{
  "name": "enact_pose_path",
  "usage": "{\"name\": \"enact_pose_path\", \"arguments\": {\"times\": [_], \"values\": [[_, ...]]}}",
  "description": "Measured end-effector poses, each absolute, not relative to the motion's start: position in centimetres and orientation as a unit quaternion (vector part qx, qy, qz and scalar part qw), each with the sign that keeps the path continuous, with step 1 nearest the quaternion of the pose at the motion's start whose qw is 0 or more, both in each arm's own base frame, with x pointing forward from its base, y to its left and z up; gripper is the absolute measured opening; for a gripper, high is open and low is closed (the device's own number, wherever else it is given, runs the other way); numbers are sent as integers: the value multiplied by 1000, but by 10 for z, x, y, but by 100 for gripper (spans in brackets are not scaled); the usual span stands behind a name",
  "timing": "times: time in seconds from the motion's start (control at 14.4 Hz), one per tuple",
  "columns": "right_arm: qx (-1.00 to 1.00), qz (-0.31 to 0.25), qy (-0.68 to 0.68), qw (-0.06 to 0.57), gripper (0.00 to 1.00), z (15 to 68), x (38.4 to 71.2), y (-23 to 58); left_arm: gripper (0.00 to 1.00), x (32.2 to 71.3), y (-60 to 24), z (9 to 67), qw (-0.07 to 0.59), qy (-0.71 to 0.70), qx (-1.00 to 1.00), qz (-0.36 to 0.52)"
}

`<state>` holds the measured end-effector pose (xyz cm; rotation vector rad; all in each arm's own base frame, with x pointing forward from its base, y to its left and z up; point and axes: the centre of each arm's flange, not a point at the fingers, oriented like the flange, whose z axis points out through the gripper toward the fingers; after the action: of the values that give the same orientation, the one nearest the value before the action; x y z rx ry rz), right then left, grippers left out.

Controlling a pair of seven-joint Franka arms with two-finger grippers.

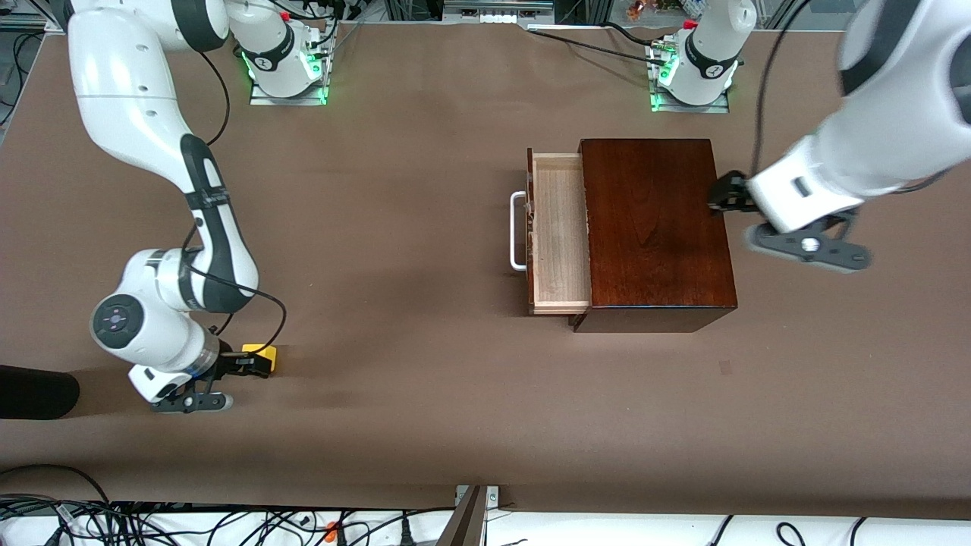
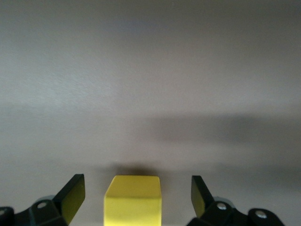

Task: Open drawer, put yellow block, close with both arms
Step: 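Grasp the yellow cube with the right gripper and lift it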

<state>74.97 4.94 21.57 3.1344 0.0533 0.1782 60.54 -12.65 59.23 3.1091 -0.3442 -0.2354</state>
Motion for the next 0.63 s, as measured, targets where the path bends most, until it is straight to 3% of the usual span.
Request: {"name": "enact_pose_path", "arguments": {"times": [0.42, 0.56, 0.63], "values": [[999, 40, -4, -20, 100, 193, 741, 48, 100, 566, -79, 594, 7, -71, 997, -10], [999, 30, -4, -19, 96, 184, 735, 47, 100, 559, -83, 586, 7, -71, 997, -6], [999, 26, -3, -19, 88, 180, 733, 47, 100, 556, -83, 581, 7, -63, 998, -6]]}}
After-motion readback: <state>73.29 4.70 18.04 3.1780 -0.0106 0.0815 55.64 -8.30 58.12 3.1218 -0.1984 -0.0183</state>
